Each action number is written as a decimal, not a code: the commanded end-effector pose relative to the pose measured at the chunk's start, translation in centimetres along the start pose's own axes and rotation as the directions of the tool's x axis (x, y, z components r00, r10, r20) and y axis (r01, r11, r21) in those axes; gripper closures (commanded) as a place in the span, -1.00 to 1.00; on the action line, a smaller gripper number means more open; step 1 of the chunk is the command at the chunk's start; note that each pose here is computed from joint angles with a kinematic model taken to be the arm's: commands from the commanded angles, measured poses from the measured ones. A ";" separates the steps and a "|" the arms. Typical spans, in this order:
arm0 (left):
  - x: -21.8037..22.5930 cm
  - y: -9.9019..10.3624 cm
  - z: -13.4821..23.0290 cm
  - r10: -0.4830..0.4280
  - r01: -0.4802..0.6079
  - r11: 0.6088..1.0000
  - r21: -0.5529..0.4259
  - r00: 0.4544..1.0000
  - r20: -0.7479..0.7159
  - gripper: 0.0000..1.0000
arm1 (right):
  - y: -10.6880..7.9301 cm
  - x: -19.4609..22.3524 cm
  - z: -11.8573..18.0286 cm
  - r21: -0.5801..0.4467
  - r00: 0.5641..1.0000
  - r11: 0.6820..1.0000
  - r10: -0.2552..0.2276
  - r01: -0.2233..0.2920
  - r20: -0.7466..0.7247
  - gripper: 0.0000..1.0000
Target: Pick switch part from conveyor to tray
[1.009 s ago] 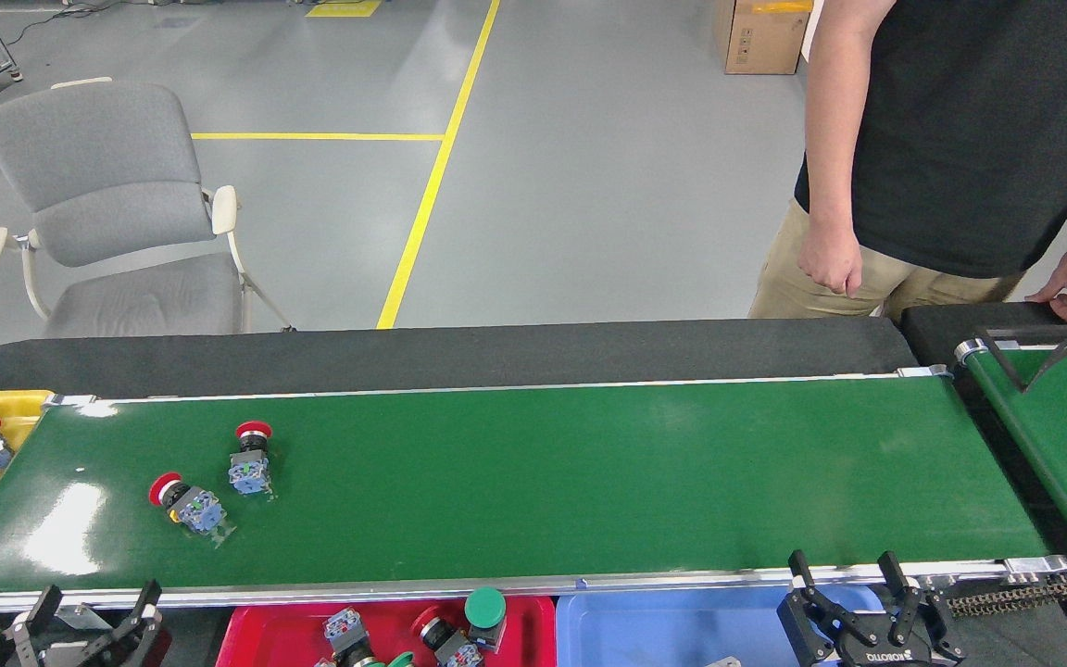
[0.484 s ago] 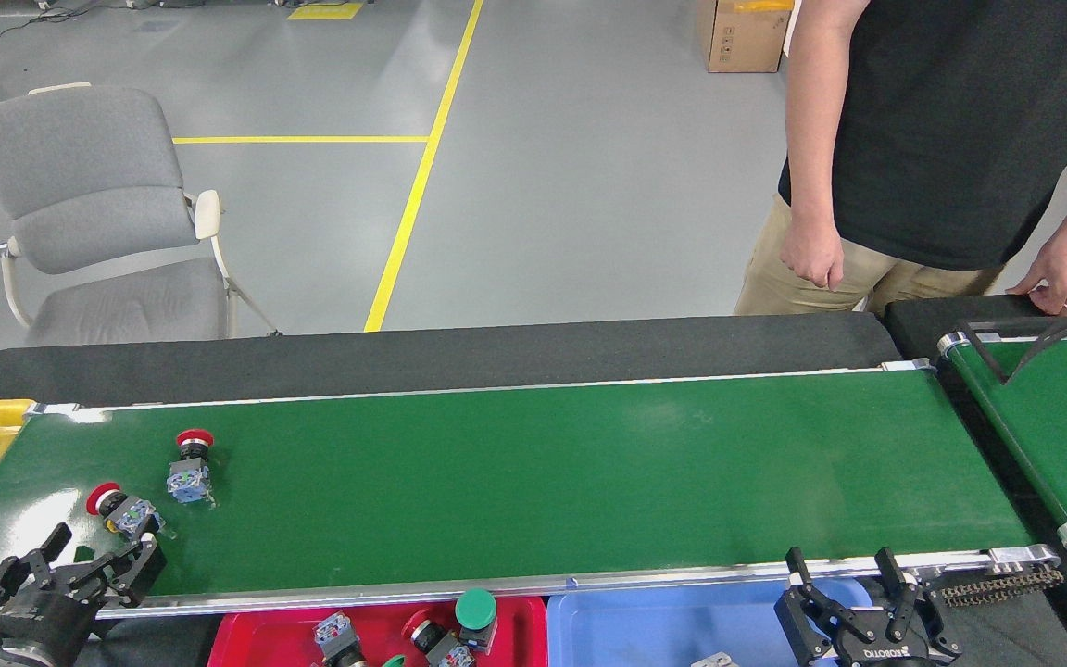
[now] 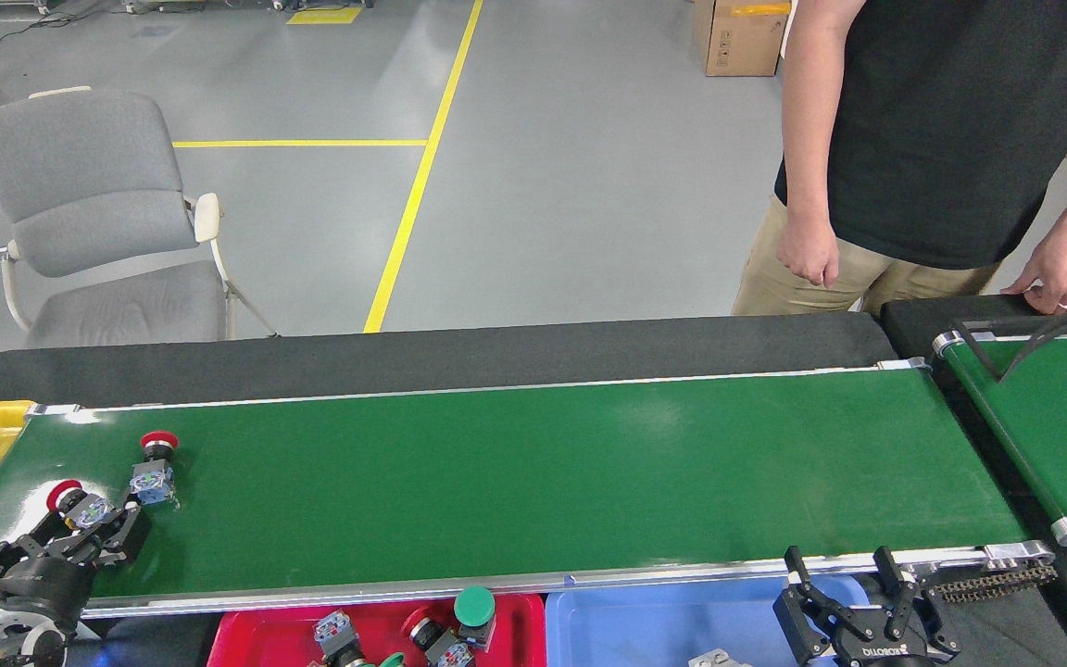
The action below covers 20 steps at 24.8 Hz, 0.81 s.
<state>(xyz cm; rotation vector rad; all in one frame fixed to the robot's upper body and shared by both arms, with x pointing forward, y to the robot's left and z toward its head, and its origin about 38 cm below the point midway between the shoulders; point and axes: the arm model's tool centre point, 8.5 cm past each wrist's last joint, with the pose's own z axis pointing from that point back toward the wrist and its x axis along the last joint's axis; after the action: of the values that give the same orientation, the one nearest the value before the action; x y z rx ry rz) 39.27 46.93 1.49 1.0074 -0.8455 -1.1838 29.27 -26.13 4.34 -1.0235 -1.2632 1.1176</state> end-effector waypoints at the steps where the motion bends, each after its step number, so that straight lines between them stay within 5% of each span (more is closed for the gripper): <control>1: 1.0 0.8 -0.2 0.000 -0.001 1.000 0.029 0.999 0.035 0.68 | -0.8 0.2 -0.3 -0.023 1.000 1.000 0.005 -0.004 0.011 -0.99; 6: 5.4 1.0 2.9 -0.070 0.035 0.992 0.125 0.957 0.282 0.76 | -0.8 0.2 -0.3 -0.024 1.000 1.000 0.000 0.000 0.009 -0.99; 9: 8.5 0.0 6.3 -0.121 0.048 0.986 0.163 0.870 0.478 0.75 | -0.8 0.0 -0.4 -0.026 1.000 1.000 0.002 -0.002 0.000 -0.98; 12: 9.6 -1.5 10.5 -0.142 0.055 0.982 0.180 0.844 0.517 0.70 | -0.8 -0.1 -0.4 -0.026 1.000 1.000 0.002 -0.002 -0.005 -0.98; 14: 9.7 -2.4 12.8 -0.136 0.050 0.984 0.172 0.835 0.533 0.45 | -0.8 -0.1 -0.4 -0.027 1.000 1.000 0.001 -0.001 -0.005 -0.98; 18: 12.3 -4.3 17.2 -0.138 0.061 0.987 0.149 0.797 0.588 -0.91 | -1.0 0.0 -0.5 -0.031 1.000 1.000 -0.001 0.001 -0.004 -0.98; 20: 13.3 -4.8 18.0 -0.109 0.028 0.989 0.144 0.799 0.592 -1.00 | -0.9 0.1 -0.5 -0.031 1.000 1.000 -0.002 0.002 -0.003 -0.98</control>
<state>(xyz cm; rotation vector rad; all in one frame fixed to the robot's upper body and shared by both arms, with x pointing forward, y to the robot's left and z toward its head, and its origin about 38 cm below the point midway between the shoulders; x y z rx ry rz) 23.49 30.68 2.55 0.7532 -1.3858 -1.5644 29.45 -26.21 4.48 -1.0292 -1.2615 1.1112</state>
